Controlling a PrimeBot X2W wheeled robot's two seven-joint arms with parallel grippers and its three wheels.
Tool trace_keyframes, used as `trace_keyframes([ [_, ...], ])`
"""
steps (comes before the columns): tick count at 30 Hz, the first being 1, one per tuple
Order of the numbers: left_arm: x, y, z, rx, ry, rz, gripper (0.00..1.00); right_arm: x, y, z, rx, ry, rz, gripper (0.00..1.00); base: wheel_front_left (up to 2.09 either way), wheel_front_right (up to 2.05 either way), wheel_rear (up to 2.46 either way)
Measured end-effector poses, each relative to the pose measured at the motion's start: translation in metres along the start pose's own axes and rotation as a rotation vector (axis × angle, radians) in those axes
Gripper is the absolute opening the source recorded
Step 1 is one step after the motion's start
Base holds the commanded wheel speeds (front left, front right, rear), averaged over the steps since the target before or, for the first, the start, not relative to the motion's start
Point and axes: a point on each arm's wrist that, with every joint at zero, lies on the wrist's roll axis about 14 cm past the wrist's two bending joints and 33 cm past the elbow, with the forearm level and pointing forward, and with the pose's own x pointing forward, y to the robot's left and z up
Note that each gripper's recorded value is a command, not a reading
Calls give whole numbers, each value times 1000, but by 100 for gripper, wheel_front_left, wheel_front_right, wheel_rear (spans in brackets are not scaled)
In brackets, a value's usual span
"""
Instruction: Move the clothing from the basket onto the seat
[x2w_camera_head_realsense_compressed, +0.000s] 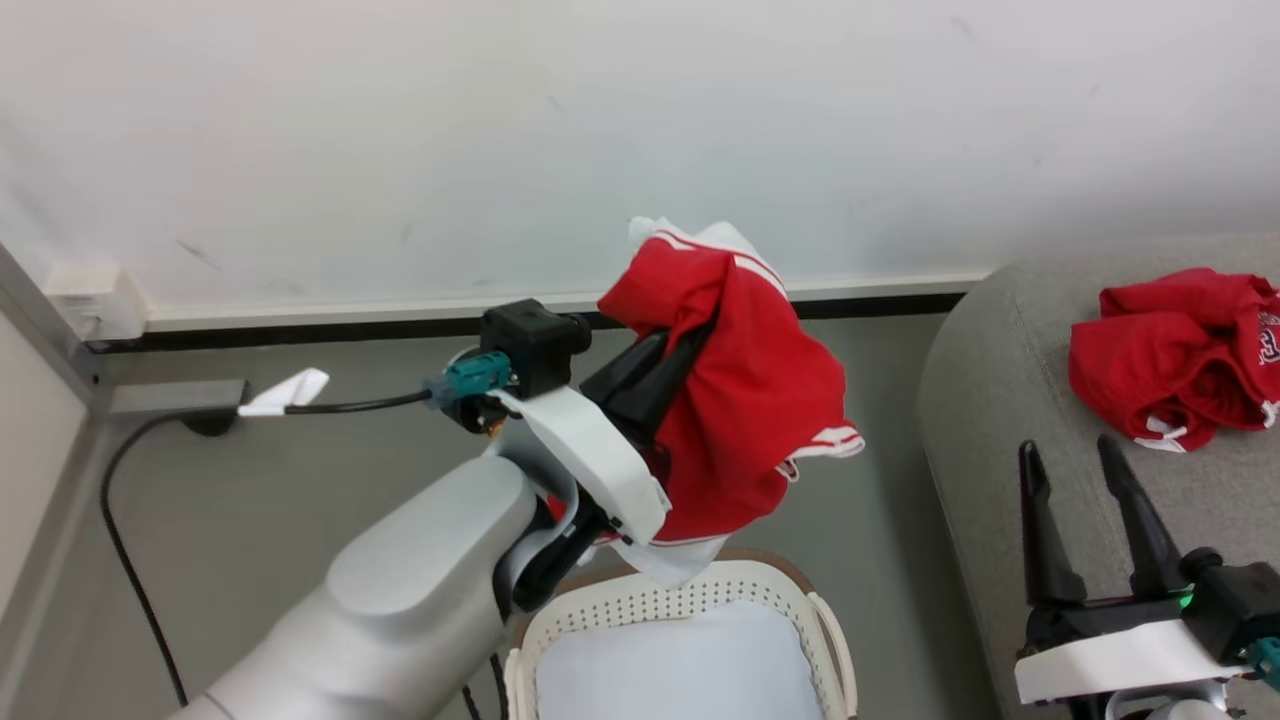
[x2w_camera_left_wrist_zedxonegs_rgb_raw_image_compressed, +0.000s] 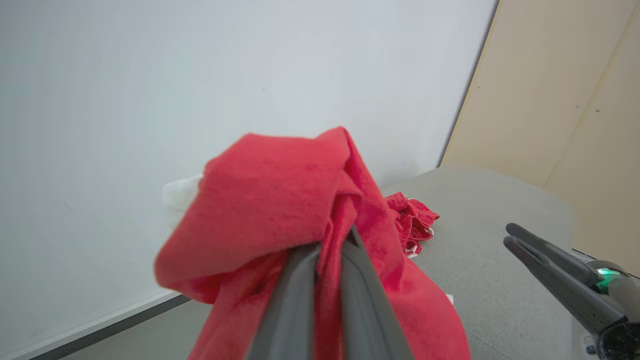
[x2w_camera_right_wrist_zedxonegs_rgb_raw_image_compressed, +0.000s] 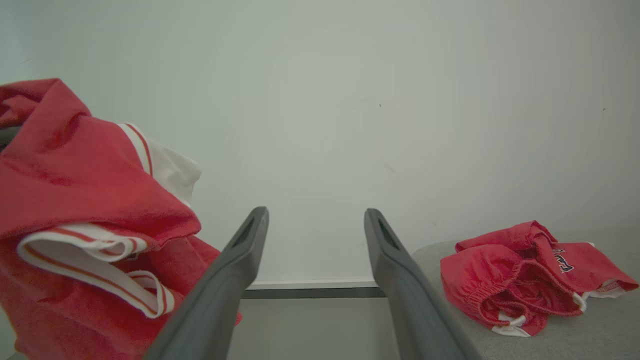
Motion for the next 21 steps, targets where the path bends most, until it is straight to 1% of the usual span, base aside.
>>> trace_keyframes([
  [3,-4,3,27,50,-62,16,0,-2,12,-4,14,13,29,100,0,0,0],
  [8,-10,6,58,87,-137,40,0,-3,28,-8,29,25,72,100,0,0,0],
  [17,-16,2,73,104,-170,48,0,-3,44,-13,36,39,120,100,0,0,0],
  [21,-17,1,75,106,-169,47,0,-4,59,-15,42,49,168,100,0,0,0],
])
